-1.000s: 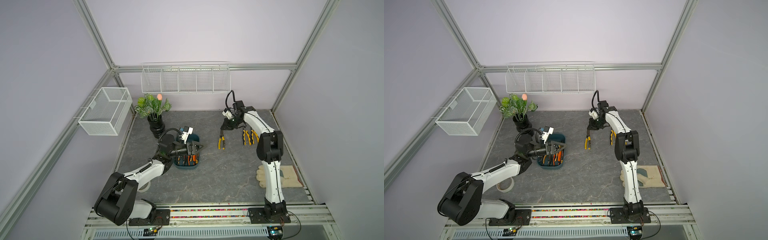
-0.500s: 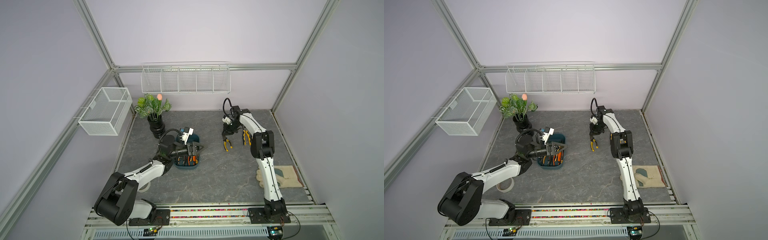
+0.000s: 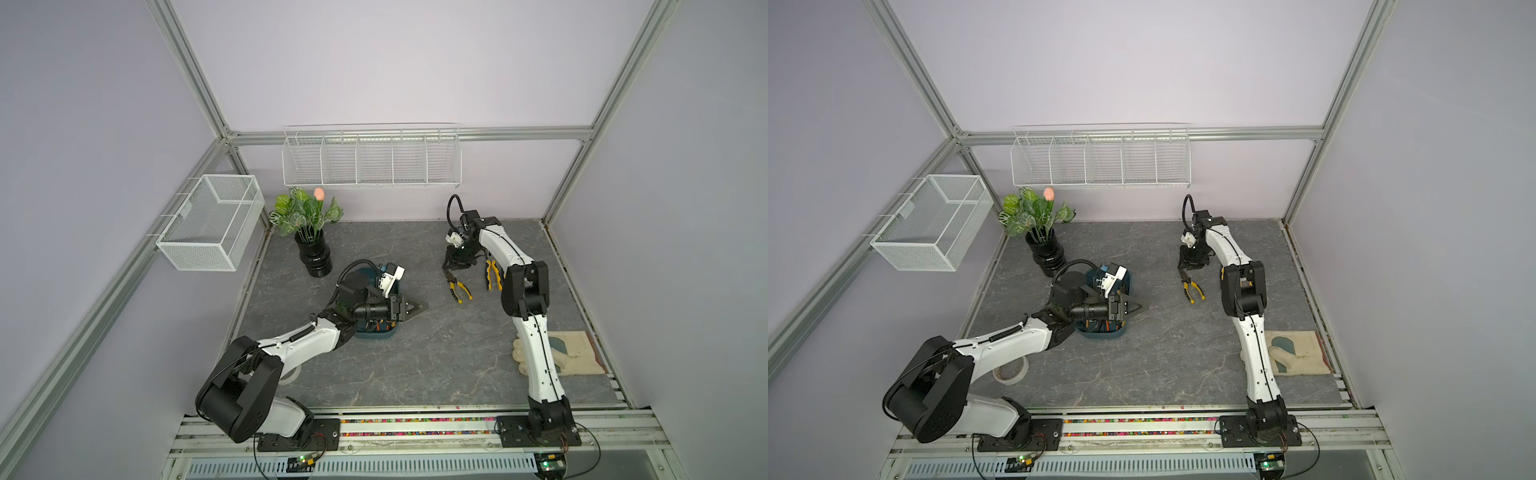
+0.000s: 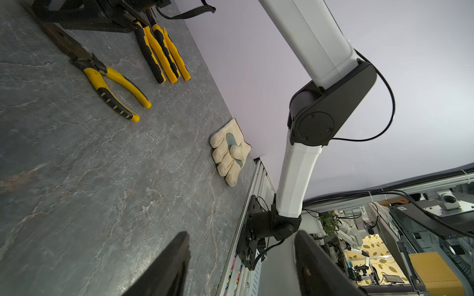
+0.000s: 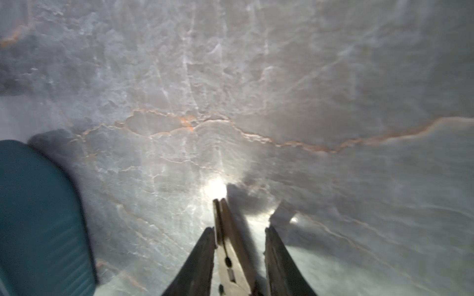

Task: Take the pliers out of the storage box
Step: Place the pliers at the center of the board.

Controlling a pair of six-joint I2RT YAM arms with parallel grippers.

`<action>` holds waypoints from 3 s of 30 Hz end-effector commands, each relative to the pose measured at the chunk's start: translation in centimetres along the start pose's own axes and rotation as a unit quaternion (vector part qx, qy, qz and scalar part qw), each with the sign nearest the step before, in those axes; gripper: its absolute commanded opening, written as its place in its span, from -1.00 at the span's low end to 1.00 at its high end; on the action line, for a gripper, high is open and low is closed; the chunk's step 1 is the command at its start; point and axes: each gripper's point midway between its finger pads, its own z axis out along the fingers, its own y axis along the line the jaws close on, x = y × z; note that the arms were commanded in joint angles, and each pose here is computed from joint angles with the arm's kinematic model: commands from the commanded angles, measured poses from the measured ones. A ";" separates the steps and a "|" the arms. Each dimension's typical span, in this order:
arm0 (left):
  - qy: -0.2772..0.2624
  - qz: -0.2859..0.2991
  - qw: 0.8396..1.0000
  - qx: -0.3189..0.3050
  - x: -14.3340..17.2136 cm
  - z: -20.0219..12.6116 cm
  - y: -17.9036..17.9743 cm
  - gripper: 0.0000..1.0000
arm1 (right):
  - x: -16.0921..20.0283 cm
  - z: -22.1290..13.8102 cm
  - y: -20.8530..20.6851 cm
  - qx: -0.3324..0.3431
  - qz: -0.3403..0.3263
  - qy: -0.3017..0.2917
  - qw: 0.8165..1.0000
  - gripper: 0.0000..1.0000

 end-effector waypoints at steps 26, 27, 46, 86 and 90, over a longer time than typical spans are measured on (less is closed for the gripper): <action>-0.004 0.017 1.000 0.001 -0.6 0.1 -0.4 0.31 | 3.2 -2.7 3.5 0.138 -0.126 -0.035 0.982 0.12; -0.005 0.018 1.000 0.002 -0.6 0.1 -0.4 0.31 | 3.3 -2.6 3.4 0.149 -0.137 -0.032 0.979 0.24; -0.002 0.019 1.000 -0.004 -0.2 -0.1 -0.2 0.30 | 2.9 0.4 2.3 0.181 -0.170 0.029 0.968 0.41; 0.001 0.021 1.000 -0.006 0.3 -0.4 -0.1 0.28 | 6.1 0.0 6.4 0.057 -0.188 0.002 0.980 0.98; 0.001 0.022 1.000 -0.009 0.3 -0.4 -0.1 0.29 | 6.5 -0.8 6.1 0.076 -0.210 -0.007 0.975 0.95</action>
